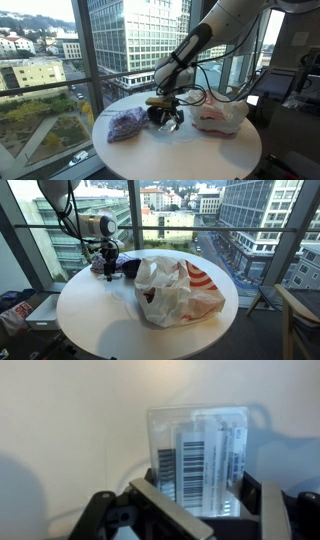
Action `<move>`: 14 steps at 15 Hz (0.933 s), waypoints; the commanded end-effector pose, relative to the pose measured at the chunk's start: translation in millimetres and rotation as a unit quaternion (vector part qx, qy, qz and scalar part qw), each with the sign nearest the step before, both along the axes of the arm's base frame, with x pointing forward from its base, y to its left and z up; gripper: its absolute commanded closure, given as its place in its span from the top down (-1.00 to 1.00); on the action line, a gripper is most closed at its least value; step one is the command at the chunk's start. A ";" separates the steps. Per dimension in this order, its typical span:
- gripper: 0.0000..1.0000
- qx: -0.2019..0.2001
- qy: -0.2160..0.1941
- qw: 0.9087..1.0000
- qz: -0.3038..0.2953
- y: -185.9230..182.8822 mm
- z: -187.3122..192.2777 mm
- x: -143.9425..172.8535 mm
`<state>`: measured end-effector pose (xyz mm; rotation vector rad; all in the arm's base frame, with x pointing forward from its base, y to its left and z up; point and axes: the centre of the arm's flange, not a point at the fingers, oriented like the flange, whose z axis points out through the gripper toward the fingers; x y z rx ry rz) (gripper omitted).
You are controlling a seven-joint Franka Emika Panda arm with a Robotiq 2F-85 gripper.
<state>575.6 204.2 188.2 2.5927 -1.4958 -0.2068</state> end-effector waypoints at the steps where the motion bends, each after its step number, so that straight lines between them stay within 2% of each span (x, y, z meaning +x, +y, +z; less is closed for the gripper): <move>1: 0.06 0.019 -0.011 1.000 0.012 -15.1 64.6 -26.0; 6: 0.06 0.025 -0.031 0.999 -0.019 -48.6 108.8 -39.5; 12: 0.06 0.055 -0.029 0.993 -0.098 -124.3 112.3 -46.4; 14: 0.06 0.050 -0.037 0.990 -0.126 -151.0 103.1 -42.2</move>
